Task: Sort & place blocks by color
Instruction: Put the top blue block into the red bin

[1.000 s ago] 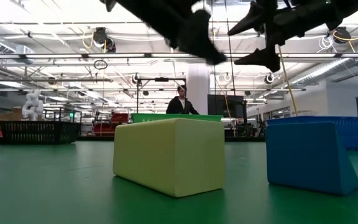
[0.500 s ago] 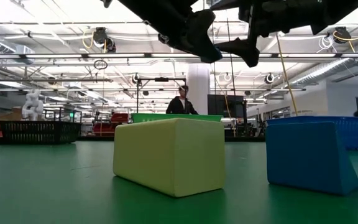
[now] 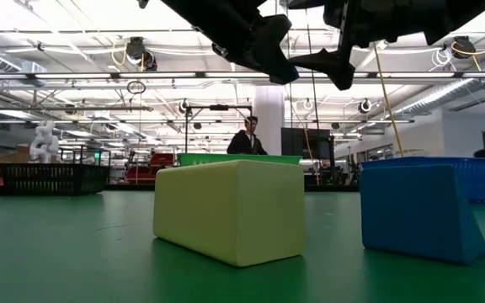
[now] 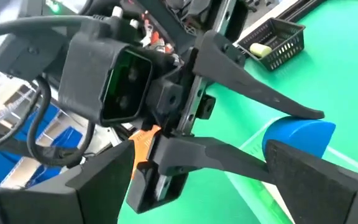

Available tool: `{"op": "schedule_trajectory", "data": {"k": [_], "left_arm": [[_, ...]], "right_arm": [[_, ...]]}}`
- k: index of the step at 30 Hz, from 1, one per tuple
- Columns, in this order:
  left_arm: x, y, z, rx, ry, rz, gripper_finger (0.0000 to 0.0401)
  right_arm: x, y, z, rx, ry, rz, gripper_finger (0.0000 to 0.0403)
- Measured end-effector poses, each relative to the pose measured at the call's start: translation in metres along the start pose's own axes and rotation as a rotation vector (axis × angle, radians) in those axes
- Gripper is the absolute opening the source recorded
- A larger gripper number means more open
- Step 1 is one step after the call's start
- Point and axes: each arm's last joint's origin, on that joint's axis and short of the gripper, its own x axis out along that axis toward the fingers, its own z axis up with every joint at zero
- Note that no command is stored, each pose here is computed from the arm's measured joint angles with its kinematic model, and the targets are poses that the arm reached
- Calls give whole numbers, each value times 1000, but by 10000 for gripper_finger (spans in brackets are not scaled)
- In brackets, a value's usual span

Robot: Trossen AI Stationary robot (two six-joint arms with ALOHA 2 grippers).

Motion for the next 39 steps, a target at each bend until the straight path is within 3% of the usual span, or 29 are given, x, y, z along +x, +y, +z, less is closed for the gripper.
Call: {"op": "schedule_trajectory", "data": {"k": [7, 11, 16, 24, 32, 39], "left_arm": [[-2, -4, -11, 6, 97, -14, 156], [-3, -2, -14, -8, 129, 64, 156], [-6, -5, -8, 0, 76, 68, 156], [-10, -11, 7, 23, -52, -30, 156], [-10, -8, 12, 22, -100, -19, 156], [-10, -9, 10, 60, -83, -24, 156]], "right_arm": [[0, 3, 3, -49, -35, 26, 350], [0, -2, -1, -23, -32, -68, 350], [-1, -12, -7, 53, 12, -196, 350], [-1, -12, -6, 65, 1, -191, 346], [11, -11, -8, 93, -40, -142, 305], [24, -18, -14, 122, -37, -140, 232]]}}
